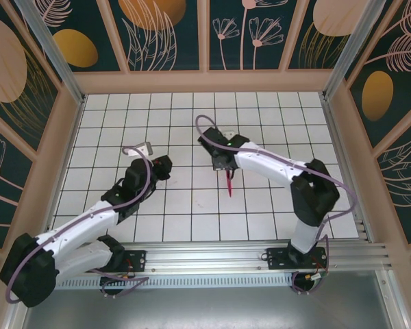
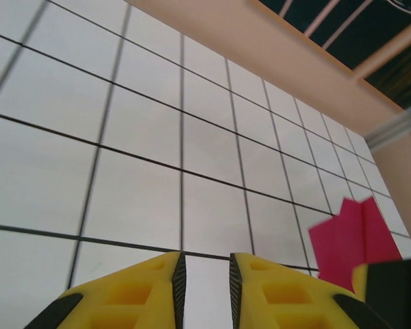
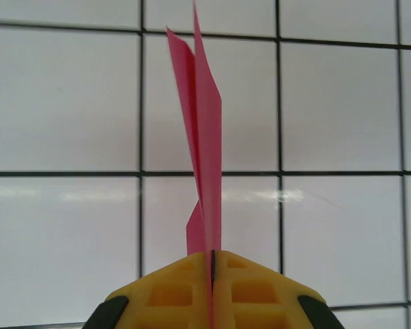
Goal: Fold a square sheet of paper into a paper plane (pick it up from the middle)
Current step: Turn over the paper at the center of the table.
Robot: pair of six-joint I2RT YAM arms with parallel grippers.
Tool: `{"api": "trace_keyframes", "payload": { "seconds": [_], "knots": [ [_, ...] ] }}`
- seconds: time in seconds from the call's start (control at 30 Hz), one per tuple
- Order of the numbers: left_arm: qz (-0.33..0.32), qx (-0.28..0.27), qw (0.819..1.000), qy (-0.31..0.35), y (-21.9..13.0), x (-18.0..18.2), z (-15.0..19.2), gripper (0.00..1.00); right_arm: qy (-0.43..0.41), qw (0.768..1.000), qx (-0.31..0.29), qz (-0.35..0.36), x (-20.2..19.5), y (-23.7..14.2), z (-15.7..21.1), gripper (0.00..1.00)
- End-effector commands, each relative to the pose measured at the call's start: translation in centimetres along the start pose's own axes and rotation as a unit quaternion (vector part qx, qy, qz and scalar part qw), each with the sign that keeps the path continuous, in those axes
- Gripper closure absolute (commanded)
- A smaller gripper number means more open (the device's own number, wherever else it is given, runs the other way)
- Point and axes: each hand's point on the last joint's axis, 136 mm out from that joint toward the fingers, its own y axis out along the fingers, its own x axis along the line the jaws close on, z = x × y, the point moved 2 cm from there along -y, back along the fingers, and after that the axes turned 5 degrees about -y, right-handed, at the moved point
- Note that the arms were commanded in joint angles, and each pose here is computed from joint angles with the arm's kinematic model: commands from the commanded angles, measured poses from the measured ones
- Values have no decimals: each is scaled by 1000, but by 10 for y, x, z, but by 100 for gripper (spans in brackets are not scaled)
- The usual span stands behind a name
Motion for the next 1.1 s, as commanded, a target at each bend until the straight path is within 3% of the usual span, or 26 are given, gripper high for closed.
{"api": "trace_keyframes", "payload": {
  "seconds": [0.0, 0.2, 0.37, 0.57, 0.73, 0.87, 0.97, 1.07],
  "knots": [
    [-46, -59, 997, -23, -15, 24, -15, 73, -76, 987, 41, 133, -20, 8, 27, 97],
    [-61, -106, 992, -38, -38, 38, -29, 70, -134, 980, 60, 137, 37, 28, 44, 96],
    [-56, -115, 991, -39, -46, 41, -31, 69, -156, 981, 77, 82, 90, 39, 52, 89],
    [-51, -105, 993, -31, -46, 39, -29, 69, -126, 988, 77, -48, 136, 25, 46, 50],
    [-35, -77, 996, -25, -39, 34, -19, 68, -104, 981, 23, -162, 145, -24, 24, 37],
    [-11, -33, 999, -18, -27, 25, -3, 66, -53, 967, -22, -249, 125, -61, 13, 31],
    [7, 7, 1000, -11, -16, 16, 10, 65, 5, 953, -33, -300, 95, -67, 16, 40],
    [27, 53, 998, -1, -5, 7, 27, 65, 62, 927, -24, -370, 66, -61, 32, 71]
  ]
}}
